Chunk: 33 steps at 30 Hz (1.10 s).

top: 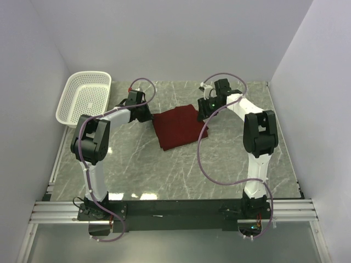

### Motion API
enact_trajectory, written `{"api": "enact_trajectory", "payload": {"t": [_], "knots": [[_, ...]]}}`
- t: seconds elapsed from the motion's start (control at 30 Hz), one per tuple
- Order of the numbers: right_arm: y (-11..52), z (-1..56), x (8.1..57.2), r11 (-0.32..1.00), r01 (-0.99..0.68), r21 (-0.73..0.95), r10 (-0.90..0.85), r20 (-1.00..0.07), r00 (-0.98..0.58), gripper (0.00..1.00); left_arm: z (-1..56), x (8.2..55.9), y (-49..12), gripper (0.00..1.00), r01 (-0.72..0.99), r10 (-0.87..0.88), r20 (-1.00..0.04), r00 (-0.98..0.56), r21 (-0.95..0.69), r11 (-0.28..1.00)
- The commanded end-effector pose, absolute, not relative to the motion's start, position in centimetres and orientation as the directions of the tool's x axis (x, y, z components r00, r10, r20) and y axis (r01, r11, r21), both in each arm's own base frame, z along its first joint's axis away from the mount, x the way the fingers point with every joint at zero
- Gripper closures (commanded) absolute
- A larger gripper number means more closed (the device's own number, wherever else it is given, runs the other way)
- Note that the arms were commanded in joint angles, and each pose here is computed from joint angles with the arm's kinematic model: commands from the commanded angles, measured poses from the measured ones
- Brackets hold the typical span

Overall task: Fold and stack the t-shirts
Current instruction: Fold the tshirt

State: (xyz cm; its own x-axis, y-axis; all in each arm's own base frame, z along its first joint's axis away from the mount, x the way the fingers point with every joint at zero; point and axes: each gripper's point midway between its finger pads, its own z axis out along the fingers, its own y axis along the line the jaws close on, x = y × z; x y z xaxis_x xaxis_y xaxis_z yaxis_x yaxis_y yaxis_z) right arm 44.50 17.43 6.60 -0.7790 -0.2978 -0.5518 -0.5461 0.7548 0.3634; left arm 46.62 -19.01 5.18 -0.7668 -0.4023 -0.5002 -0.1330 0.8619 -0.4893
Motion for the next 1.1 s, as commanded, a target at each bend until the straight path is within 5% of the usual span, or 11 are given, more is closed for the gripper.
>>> {"api": "enact_trajectory", "payload": {"t": [0.0,0.23,0.63,0.73,0.8,0.83,0.93,1.07], "knots": [[17.6,5.8,43.4,0.737,-0.531,0.418,-0.298,-0.504,-0.810,0.59,7.8,48.1,-19.4,0.96,-0.095,-0.410,-0.549,-0.728,-0.511,0.854],[16.9,5.7,42.2,0.745,-0.523,0.414,-0.311,-0.479,-0.821,1.00,7.5,48.2,-19.3,0.98,-0.097,-0.407,-0.555,-0.726,-0.503,0.859],[14.4,4.2,41.3,0.802,-0.476,0.360,-0.294,-0.456,-0.840,1.00,6.4,48.3,-17.7,0.99,-0.134,-0.416,-0.556,-0.720,-0.477,0.869],[15.0,5.4,41.6,0.784,-0.493,0.377,-0.285,-0.487,-0.826,0.76,7.0,48.5,-18.4,0.97,-0.095,-0.407,-0.558,-0.723,-0.504,0.859],[15.1,6.8,42.2,0.779,-0.508,0.367,-0.277,-0.525,-0.805,0.59,8.0,48.7,-18.8,0.73,-0.060,-0.399,-0.571,-0.718,-0.520,0.852],[15.2,7.4,42.4,0.773,-0.515,0.370,-0.272,-0.540,-0.796,0.57,9.2,49.0,-18.9,0.59,-0.039,-0.400,-0.591,-0.701,-0.527,0.849],[15.2,10.2,43.4,0.763,-0.547,0.344,-0.268,-0.602,-0.752,0.54,13.2,49.5,-18.9,0.41,0.028,-0.396,-0.653,-0.645,-0.539,0.842],[15.7,12.7,44.4,0.734,-0.592,0.332,-0.271,-0.656,-0.704,0.53,18.3,49.6,-18.2,0.34,0.114,-0.376,-0.732,-0.568,-0.523,0.845]]}}
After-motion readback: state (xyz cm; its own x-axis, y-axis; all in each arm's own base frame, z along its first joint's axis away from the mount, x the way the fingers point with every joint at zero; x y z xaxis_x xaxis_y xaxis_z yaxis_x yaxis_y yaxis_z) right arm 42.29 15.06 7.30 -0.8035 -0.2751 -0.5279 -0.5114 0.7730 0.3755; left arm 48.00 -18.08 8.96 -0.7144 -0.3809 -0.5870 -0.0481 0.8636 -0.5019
